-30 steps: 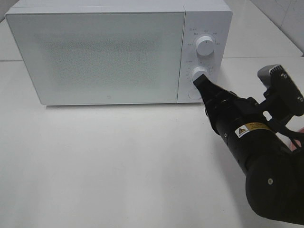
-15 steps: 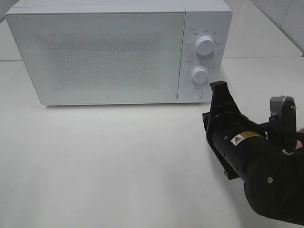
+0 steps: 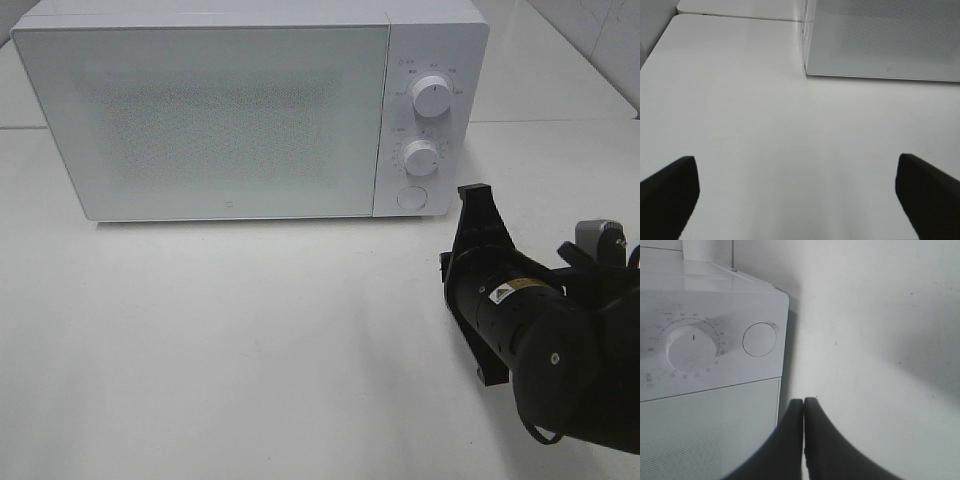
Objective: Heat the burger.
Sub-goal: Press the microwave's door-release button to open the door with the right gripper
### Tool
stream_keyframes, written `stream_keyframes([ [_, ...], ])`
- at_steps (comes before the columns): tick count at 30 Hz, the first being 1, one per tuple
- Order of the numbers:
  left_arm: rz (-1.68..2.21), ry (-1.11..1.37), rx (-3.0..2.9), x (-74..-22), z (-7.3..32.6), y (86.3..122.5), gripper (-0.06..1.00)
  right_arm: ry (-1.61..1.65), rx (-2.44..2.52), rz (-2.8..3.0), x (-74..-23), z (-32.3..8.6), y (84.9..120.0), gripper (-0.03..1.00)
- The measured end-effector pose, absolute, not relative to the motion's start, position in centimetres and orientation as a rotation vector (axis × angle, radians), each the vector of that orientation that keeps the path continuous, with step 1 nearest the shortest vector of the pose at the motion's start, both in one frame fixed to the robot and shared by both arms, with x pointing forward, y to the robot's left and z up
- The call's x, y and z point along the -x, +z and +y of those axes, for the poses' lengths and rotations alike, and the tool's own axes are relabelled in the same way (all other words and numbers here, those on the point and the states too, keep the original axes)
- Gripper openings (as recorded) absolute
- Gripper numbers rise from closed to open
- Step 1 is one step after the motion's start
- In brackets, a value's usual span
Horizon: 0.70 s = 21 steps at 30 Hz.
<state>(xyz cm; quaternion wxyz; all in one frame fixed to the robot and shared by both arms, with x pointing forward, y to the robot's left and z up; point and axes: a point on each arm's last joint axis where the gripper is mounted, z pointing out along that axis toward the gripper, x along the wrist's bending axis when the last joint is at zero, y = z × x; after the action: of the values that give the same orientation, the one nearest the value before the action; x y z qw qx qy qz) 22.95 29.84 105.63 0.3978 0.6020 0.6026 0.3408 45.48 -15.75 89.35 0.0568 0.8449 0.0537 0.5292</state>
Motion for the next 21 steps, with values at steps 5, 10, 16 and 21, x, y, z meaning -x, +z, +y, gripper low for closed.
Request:
stream_keyframes([
  [5, 1.526, 0.863, -1.525, -22.9, 29.8, 105.6, 0.99, 1.624, -2.581, 0.125, -47.1, -15.8, 89.1, 0.03],
  [10, 1.526, 0.863, -1.525, -22.9, 29.8, 105.6, 0.99, 1.626, -2.586, 0.095, -48.7, -16.0, 88.8, 0.03],
  [16, 1.526, 0.863, -1.525, -22.9, 29.8, 105.6, 0.99, 1.628, -2.613, 0.064, -50.4, -16.3, 88.2, 0.03],
  [21, 1.526, 0.863, -1.525, -22.9, 29.8, 105.6, 0.99, 1.665, -2.611, 0.074, -52.2, -16.2, 87.9, 0.03],
])
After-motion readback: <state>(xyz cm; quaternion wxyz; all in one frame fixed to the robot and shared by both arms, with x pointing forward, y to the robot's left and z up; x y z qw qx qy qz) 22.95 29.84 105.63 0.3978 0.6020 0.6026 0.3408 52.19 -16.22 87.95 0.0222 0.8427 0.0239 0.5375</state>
